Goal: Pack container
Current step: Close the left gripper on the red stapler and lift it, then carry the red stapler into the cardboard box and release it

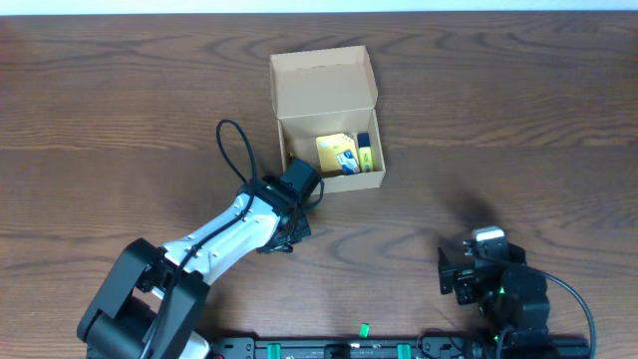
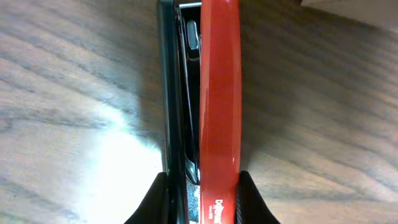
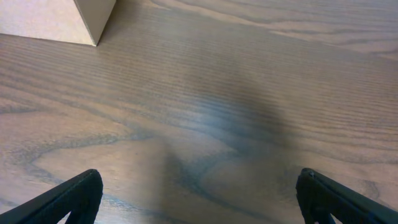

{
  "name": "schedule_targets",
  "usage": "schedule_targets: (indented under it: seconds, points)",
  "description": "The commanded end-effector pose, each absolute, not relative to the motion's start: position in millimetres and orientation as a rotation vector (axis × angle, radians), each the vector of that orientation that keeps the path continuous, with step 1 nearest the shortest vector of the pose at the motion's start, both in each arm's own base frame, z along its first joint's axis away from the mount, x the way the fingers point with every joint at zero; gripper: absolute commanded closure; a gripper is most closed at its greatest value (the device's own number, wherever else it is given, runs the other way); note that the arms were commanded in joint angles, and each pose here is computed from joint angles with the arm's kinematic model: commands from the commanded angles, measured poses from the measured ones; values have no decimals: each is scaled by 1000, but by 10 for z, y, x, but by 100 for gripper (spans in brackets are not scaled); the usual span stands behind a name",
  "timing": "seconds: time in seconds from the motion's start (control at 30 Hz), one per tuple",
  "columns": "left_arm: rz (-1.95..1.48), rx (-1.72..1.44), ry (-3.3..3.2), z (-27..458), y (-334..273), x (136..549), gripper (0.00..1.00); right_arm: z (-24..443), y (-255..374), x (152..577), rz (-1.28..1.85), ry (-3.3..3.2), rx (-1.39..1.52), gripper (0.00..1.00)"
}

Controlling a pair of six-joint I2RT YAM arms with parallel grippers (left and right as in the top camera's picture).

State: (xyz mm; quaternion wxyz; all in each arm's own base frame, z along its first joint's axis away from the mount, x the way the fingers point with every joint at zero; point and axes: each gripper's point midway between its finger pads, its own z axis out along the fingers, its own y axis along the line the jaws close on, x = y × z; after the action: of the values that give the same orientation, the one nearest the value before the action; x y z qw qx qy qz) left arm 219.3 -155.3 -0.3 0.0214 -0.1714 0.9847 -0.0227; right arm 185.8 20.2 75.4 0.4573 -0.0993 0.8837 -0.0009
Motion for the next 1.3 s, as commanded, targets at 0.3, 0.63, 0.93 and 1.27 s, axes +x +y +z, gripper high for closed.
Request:
schedule_targets:
  seconds: [0.3,0.63,0.93,1.27]
  points:
    - [-21,-548,3033,160,-1403,2108,94,708,197,1850,-8,2186,-254,1]
    - [-153,-539,2805,749,-1341,2299,94,708,197,1850,-8,2186,-254,1]
    - [-256,-315,2632,1405,-1481,2635,94,708,197,1850,-8,2186,-254,1]
    - [-248,-68,2563,1937,-1793,3192,94,708,197,1850,-8,2186,-254,1]
